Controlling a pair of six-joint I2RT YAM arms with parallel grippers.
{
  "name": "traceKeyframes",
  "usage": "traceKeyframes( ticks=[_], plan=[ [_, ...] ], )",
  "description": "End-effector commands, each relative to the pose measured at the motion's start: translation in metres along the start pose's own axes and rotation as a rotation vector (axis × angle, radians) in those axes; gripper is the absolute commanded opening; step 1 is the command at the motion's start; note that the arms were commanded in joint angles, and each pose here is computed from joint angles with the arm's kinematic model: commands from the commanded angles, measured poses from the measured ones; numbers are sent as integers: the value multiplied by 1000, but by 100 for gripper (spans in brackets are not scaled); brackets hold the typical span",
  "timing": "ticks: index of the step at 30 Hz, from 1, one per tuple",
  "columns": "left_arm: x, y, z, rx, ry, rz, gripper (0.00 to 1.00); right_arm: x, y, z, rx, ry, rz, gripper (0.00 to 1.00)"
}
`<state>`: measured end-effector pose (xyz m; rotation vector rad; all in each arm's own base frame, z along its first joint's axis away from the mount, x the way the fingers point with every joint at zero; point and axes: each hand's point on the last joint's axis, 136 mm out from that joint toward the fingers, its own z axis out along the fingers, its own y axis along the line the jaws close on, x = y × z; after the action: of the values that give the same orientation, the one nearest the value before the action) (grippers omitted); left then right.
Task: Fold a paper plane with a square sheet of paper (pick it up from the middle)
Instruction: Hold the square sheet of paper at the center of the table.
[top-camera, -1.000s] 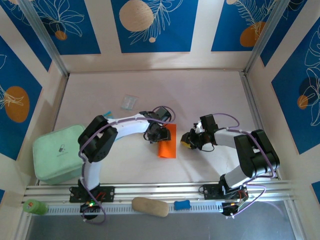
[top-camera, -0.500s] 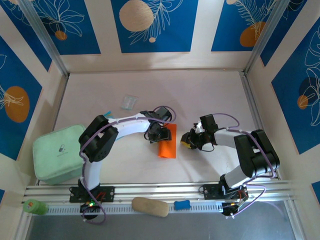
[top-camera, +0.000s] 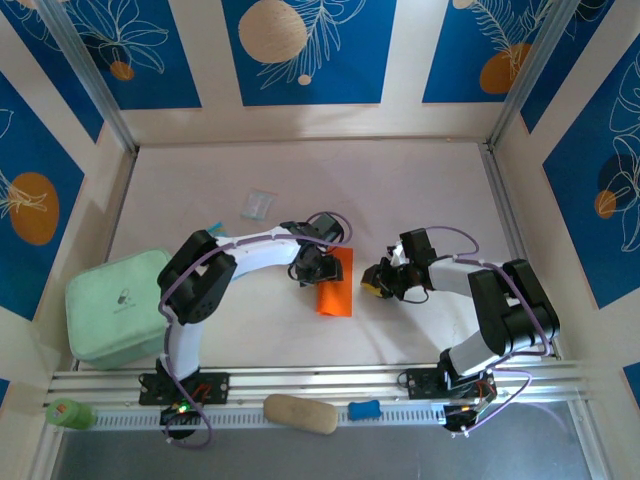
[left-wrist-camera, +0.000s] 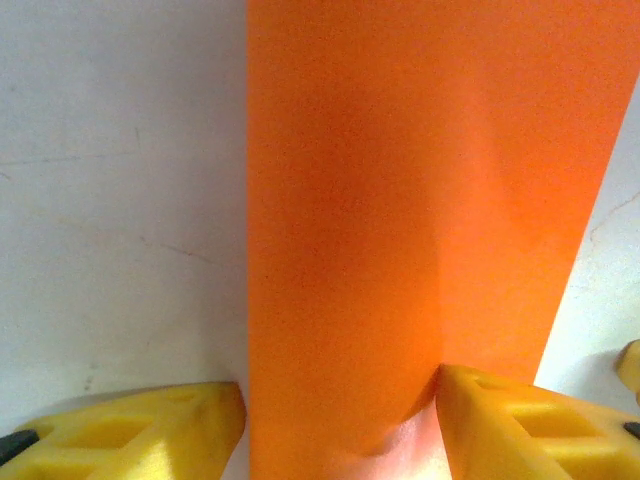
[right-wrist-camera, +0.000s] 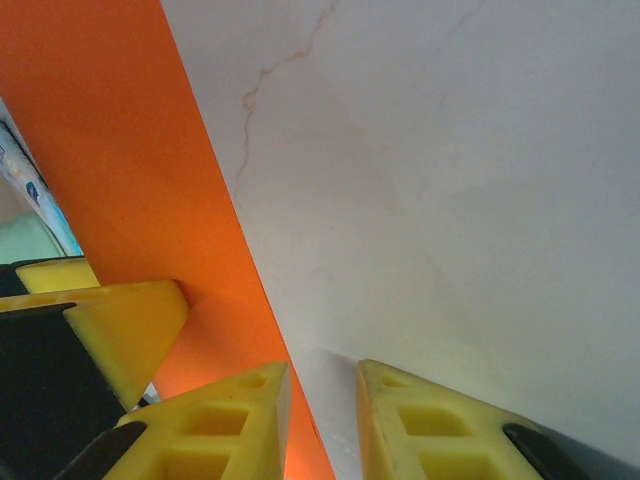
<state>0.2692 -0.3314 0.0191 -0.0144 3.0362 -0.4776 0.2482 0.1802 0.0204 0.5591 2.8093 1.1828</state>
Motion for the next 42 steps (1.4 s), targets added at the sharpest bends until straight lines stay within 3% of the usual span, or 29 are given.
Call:
traceKeyframes(
  ticks=[1,42],
  plan=[
    [4,22,44,-65,17,19,59,3,6,-4,-16,-3,-31,24],
    [9,19,49,-47,43,23,57,3,16,2,-50,2,-53,23]
  ],
)
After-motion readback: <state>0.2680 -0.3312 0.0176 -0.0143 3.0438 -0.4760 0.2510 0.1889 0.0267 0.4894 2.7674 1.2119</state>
